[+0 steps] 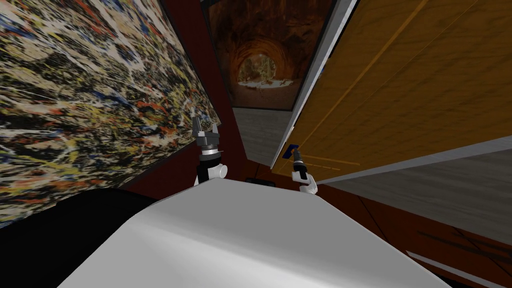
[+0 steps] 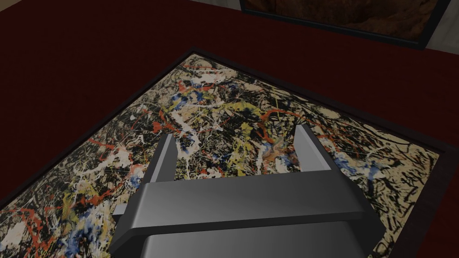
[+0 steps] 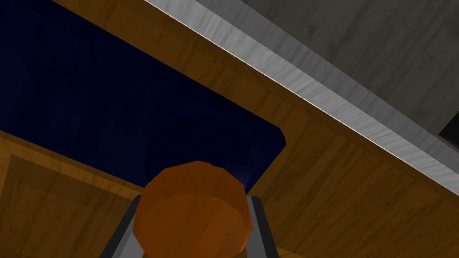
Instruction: Pull the door open
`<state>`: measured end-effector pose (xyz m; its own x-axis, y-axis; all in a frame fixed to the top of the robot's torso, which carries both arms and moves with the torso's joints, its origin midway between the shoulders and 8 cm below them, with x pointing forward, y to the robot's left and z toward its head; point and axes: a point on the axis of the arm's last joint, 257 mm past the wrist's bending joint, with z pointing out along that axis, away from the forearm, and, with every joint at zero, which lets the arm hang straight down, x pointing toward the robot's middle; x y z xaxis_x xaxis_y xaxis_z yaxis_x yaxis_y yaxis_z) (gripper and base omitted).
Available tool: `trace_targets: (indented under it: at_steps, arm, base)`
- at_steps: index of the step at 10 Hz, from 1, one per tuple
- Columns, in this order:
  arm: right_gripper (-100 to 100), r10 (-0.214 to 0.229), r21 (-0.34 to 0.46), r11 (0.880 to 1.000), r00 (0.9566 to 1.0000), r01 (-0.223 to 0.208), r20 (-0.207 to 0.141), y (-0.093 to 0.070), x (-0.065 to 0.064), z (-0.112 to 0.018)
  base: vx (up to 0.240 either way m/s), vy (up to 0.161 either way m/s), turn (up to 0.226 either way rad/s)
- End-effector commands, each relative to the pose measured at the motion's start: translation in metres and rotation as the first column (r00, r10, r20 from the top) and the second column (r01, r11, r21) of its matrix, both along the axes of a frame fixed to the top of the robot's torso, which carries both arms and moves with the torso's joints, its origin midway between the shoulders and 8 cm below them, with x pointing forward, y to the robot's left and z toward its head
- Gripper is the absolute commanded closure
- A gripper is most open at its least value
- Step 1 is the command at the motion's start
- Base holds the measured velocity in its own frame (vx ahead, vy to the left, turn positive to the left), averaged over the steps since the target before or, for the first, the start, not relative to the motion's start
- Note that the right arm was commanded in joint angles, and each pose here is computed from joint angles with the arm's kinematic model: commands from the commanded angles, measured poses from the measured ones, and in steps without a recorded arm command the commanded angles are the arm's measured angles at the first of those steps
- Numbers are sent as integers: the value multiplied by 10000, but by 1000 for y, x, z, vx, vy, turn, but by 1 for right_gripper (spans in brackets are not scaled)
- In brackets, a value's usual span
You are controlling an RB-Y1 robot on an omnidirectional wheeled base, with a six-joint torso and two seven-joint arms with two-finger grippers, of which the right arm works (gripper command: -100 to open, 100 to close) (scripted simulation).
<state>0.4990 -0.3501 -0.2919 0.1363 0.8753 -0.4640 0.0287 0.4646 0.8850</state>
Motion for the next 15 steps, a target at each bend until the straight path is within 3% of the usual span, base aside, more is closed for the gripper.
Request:
trace_targets:
  at_steps: [1,4,7,8,9,11,12,13,14,15]
  arm:
    - [100,-130,706,9974,9999,123,95,-8,-6,-1]
    - [100,-172,1396,9901,9996,142,201,-12,-10,-1]
    - [100,-276,2481,9686,9989,175,373,-18,-17,-1]
    - [100,-333,2964,9549,9984,185,449,-20,-20,-1]
    - [100,-334,3017,9532,9984,180,457,-20,-20,-1]
    - [100,-457,3899,9207,9972,188,598,-26,-28,-1]
    - [100,-460,4060,9137,9970,169,622,-26,-28,-1]
    - [100,-528,4502,8928,9962,160,692,-29,-31,0]
    - [100,-530,4565,8896,9961,151,702,-29,-31,0]
    - [100,-601,5033,8640,9952,130,775,-31,-35,0]
  base:
    - [-29,-23,104]
    - [-18,-19,44]
    - [-23,-18,71]
    - [-22,-17,64]
    - [-16,-16,35]
    - [-23,-16,83]
    - [-21,-19,46]
    - [-18,-18,54]
    - [-15,-16,33]
    - [-14,-16,83]
